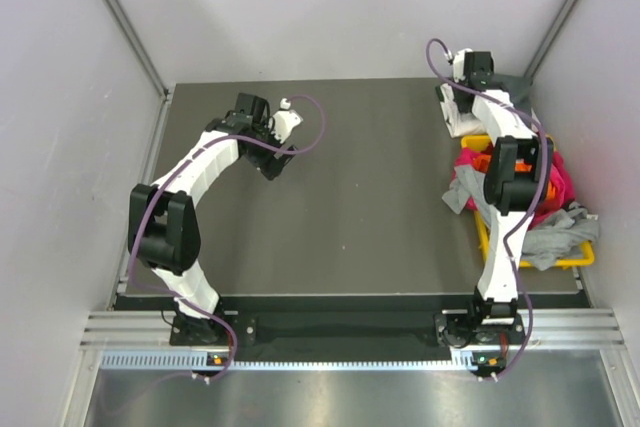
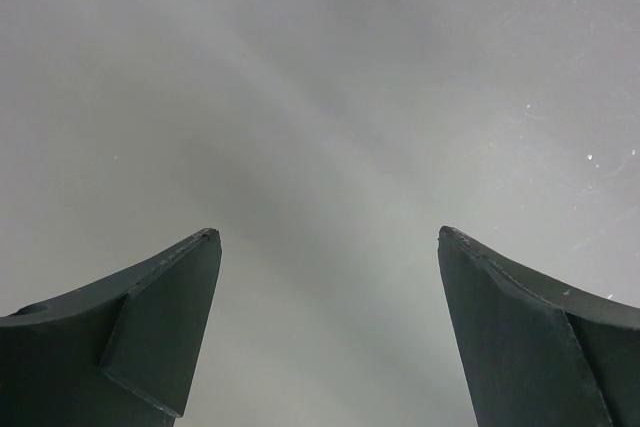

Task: Fold and stack the t-shirts
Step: Neatly place the folded tshirt to the corner, then reset both grippers

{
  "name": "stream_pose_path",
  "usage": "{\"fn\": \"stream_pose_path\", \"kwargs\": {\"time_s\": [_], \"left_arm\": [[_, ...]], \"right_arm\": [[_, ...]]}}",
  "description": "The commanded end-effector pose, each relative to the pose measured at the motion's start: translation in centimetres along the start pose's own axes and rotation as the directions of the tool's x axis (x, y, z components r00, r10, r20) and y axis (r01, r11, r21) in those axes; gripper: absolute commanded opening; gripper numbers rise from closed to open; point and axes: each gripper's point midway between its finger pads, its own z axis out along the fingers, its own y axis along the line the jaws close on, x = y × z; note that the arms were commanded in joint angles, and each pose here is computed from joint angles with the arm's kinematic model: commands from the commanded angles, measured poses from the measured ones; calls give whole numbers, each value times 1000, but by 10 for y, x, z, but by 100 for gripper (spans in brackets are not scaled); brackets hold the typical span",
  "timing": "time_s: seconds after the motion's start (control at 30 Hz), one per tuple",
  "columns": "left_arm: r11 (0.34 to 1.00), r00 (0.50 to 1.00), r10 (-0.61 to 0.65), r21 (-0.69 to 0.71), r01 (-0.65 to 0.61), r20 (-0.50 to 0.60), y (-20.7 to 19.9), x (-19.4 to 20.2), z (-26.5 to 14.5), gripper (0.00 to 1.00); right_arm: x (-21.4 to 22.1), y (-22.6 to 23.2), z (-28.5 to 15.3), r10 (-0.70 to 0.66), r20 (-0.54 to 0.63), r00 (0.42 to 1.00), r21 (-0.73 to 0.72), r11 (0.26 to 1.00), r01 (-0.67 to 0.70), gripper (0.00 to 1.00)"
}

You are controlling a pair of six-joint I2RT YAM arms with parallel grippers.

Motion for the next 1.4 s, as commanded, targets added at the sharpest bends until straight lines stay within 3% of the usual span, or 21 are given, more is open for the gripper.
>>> {"fn": "stream_pose_path", "kwargs": {"time_s": [0.0, 0.63, 0.7, 0.73, 0.8, 0.83, 0.93, 1.07, 1.2, 1.33, 1.37], "left_arm": [[1000, 999, 23, 8, -23, 24, 0, -6, -4, 94], [999, 1000, 25, 19, -25, 11, -1, 3, 0, 94], [1000, 1000, 24, 19, -24, 11, -1, 3, 1, 94], [1000, 1000, 23, 20, -24, 8, -1, 4, 1, 94], [999, 1000, 25, 23, -25, 9, -2, 5, 0, 94], [999, 1000, 25, 22, -25, 10, -2, 4, 0, 94], [999, 1000, 23, 23, -23, 12, -2, 5, -3, 94], [999, 1000, 16, 38, -17, 22, -6, 10, -9, 94], [999, 999, -11, 48, 9, 32, -12, 18, -16, 94], [997, 998, -58, 57, 55, 35, -22, 29, -20, 92], [996, 997, -68, 55, 66, 43, -26, 33, -24, 94]], "right_arm": [[-8, -10, -25, 0, 18, 1000, 4, 1000, 0, 0], [15, 16, -42, 36, -33, 999, -116, 992, -39, 2], [9, 18, -44, 41, -21, 999, -136, 990, -43, 9], [7, 19, -47, 50, -15, 999, -146, 988, -51, 23], [0, 25, -53, 65, 8, 998, -186, 981, -62, 41], [-4, 23, -59, 81, 14, 997, -185, 980, -77, 56], [-22, 34, -83, 131, 76, 988, -278, 955, -105, 65], [-32, 41, -112, 227, 118, 967, -341, 924, -175, 70], [-38, 43, -147, 358, 180, 916, -379, 885, -271, 81], [-23, 35, -186, 467, 214, 858, -348, 857, -379, 88], [-3, 43, -183, 478, 175, 861, -344, 849, -401, 89]]}}
